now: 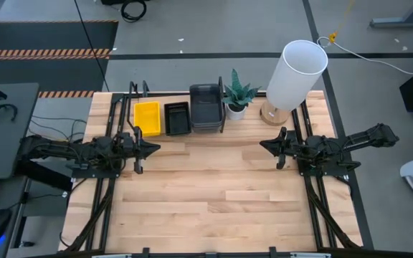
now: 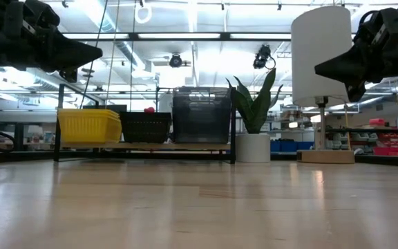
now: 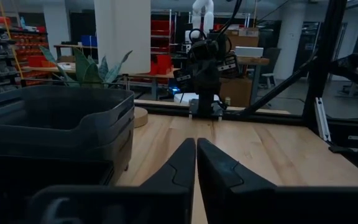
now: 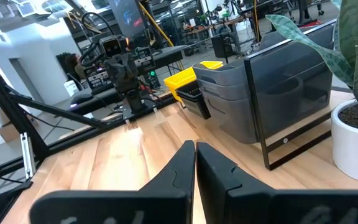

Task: Stack baskets on shelf by color
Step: Return to Home Position

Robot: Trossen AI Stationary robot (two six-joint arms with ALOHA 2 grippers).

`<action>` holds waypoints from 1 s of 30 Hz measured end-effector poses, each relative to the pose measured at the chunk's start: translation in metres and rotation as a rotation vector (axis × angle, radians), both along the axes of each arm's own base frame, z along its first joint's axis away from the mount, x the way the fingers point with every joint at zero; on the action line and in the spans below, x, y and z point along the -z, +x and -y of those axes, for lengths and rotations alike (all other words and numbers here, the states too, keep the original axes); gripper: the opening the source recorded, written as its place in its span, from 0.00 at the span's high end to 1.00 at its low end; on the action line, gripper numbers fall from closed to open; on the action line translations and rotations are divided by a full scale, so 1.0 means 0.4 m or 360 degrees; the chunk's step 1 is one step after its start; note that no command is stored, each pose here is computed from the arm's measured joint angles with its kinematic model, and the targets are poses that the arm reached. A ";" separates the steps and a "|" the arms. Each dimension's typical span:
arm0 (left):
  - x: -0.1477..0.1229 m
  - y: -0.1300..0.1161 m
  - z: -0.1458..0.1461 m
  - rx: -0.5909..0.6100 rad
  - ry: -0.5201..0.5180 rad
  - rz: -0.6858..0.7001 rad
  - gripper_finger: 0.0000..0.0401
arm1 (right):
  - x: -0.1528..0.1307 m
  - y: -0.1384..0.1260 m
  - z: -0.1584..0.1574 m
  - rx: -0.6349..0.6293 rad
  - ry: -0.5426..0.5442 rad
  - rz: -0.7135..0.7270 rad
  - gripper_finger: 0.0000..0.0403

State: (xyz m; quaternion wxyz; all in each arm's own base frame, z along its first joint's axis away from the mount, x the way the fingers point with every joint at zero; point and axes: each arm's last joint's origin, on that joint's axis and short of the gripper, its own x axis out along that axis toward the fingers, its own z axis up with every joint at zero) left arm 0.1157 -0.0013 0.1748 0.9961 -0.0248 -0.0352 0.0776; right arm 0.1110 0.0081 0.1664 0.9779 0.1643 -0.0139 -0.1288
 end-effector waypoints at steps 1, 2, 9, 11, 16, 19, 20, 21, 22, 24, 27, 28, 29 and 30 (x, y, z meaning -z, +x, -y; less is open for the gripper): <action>0.000 0.000 0.000 0.0000 0.0000 0.0000 0.94 | 0.000 0.000 0.000 0.0000 0.0000 0.0000 0.95; 0.000 0.000 0.000 0.0000 0.0000 0.0000 0.93 | 0.000 0.000 0.000 0.0000 0.0000 0.0000 0.95; 0.000 0.000 0.000 0.0000 0.0001 0.0001 0.93 | 0.000 0.000 0.000 0.0000 -0.0001 -0.0001 0.95; 0.000 0.000 0.000 0.0000 0.0001 0.0000 0.94 | 0.000 0.000 0.000 0.0000 0.0000 -0.0001 0.95; 0.000 0.000 0.000 0.0000 0.0001 0.0001 0.95 | 0.000 0.000 0.000 0.0000 0.0000 0.0000 0.95; 0.000 0.000 0.000 0.0000 0.0001 0.0001 0.95 | 0.000 0.000 0.000 0.0000 0.0000 0.0000 0.95; 0.000 0.000 0.000 0.0000 0.0000 0.0001 0.95 | 0.000 0.000 0.000 0.0000 0.0000 0.0000 0.95; 0.000 0.000 0.000 0.0000 0.0000 0.0000 0.95 | 0.000 0.000 0.000 0.0000 0.0000 0.0000 0.95; 0.000 0.000 0.000 0.0000 0.0001 0.0000 0.94 | 0.000 0.000 0.000 0.0000 0.0000 0.0000 0.95; 0.000 0.000 0.000 0.0000 0.0000 0.0000 0.93 | 0.000 0.000 0.000 0.0000 -0.0001 -0.0001 0.95; 0.000 0.000 0.000 0.0000 0.0000 0.0000 0.92 | 0.000 0.000 0.000 0.0000 0.0000 0.0000 0.95; 0.000 0.000 0.000 0.0000 0.0000 0.0000 0.92 | 0.000 0.000 0.000 0.0000 0.0000 0.0000 0.95; 0.000 0.000 0.000 0.0000 0.0001 0.0000 0.92 | 0.000 0.000 0.000 0.0000 0.0000 -0.0001 0.95; 0.000 0.000 0.000 0.0000 0.0000 0.0000 0.92 | 0.000 0.000 0.000 0.0000 0.0000 -0.0001 0.95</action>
